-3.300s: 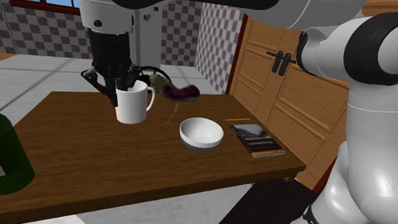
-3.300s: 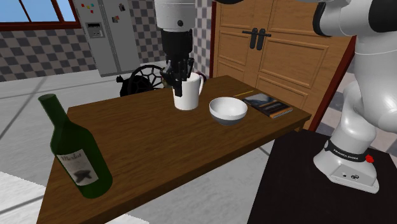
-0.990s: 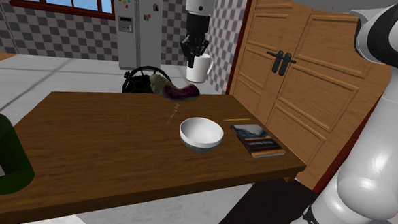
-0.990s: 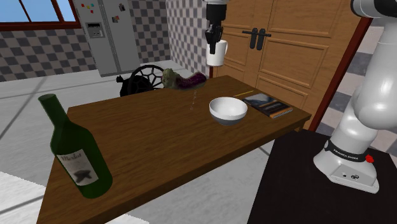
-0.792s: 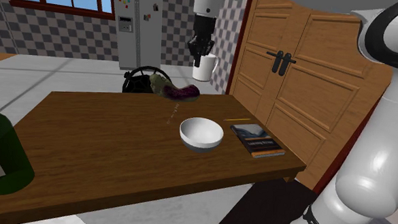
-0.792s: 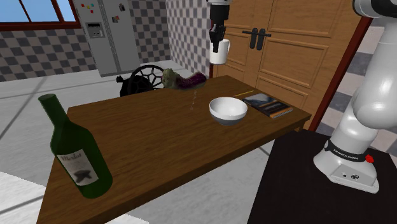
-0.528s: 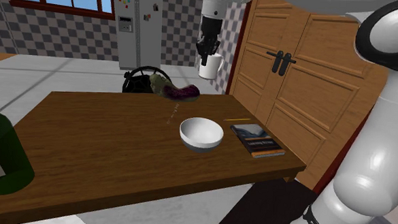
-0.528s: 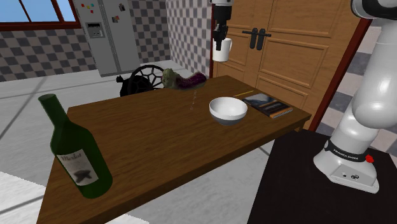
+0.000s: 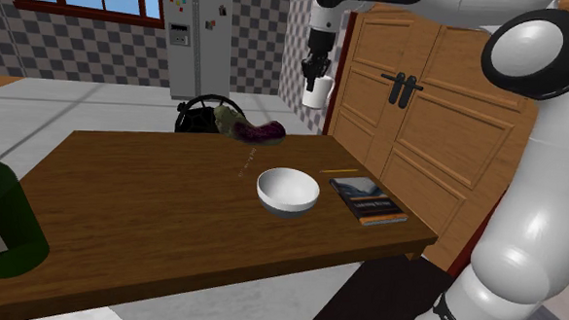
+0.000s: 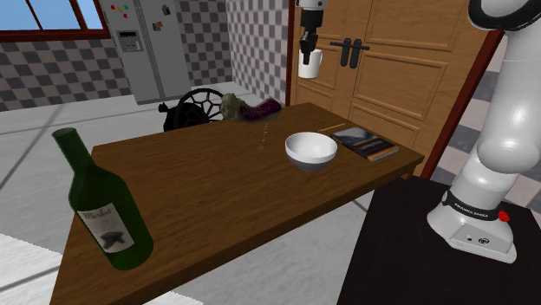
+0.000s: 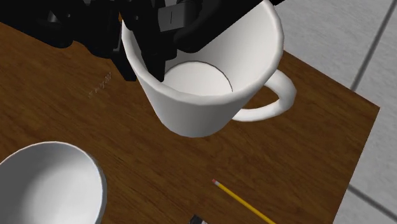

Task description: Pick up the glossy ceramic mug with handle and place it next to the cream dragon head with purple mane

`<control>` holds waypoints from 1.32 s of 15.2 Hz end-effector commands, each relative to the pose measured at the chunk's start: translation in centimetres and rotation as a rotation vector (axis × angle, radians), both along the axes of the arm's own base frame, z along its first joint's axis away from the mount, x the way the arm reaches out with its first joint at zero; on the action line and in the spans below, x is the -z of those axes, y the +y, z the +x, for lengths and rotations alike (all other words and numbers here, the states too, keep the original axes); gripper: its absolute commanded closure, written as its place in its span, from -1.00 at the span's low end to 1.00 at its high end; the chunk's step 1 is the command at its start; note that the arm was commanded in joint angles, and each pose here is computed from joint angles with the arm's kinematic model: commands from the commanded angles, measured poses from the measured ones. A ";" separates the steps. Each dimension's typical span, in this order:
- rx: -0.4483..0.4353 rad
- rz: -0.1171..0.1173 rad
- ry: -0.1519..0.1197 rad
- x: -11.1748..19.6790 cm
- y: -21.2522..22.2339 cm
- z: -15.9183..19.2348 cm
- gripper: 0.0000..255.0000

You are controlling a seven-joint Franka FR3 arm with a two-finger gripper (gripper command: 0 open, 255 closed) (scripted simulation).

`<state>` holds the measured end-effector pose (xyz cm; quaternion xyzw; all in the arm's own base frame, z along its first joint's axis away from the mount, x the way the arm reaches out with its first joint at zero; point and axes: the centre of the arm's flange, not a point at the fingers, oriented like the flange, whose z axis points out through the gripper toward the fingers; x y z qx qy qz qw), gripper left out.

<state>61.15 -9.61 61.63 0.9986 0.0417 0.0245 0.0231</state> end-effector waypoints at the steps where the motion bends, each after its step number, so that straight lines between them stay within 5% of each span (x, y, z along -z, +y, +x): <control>1: -0.001 -0.001 0.000 -0.4 -3.4 0.7 1.00; 20: -0.001 -0.001 0.000 9.6 -3.4 0.7 1.00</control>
